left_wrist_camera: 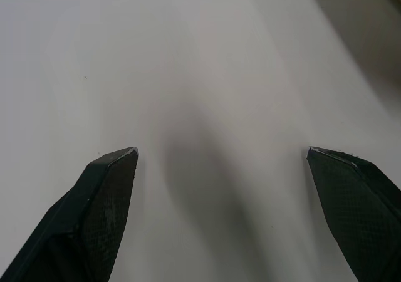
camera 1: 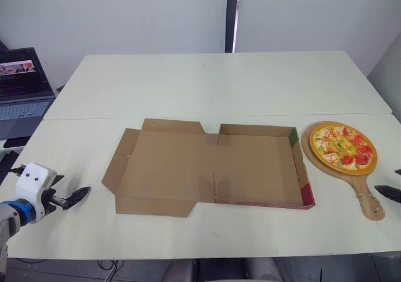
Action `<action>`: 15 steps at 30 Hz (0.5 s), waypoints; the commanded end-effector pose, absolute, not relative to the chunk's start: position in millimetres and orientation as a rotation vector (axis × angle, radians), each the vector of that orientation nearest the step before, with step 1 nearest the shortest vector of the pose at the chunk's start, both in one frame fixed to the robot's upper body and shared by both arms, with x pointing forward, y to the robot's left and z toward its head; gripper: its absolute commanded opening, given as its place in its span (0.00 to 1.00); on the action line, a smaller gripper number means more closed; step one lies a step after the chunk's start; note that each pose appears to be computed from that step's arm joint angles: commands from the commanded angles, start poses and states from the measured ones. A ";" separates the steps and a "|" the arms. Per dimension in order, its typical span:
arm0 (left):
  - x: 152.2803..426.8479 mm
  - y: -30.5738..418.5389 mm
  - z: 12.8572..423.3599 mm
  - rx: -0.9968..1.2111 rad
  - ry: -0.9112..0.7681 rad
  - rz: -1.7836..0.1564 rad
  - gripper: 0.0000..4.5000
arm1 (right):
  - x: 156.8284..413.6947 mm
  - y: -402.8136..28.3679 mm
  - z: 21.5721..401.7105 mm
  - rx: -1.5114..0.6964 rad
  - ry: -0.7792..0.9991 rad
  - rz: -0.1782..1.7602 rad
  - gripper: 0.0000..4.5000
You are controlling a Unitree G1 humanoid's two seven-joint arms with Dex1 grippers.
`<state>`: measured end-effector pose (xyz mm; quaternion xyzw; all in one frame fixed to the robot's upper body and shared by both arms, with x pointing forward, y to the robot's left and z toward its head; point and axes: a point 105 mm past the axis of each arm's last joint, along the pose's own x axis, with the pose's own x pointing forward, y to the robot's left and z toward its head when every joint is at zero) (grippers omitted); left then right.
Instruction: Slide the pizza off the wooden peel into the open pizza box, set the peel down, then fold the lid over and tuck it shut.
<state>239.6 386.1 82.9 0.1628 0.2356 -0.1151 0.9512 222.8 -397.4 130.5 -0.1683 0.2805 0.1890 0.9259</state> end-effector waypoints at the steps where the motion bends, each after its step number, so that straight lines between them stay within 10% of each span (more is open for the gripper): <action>1: 240.0 392.0 98.2 0.336 0.445 -0.228 0.99 | 225.3 -402.2 144.1 -0.380 0.561 0.371 1.00; 15: 235.2 395.3 104.0 0.329 0.406 -0.264 0.99 | 220.5 -414.3 138.5 -0.349 0.558 0.301 1.00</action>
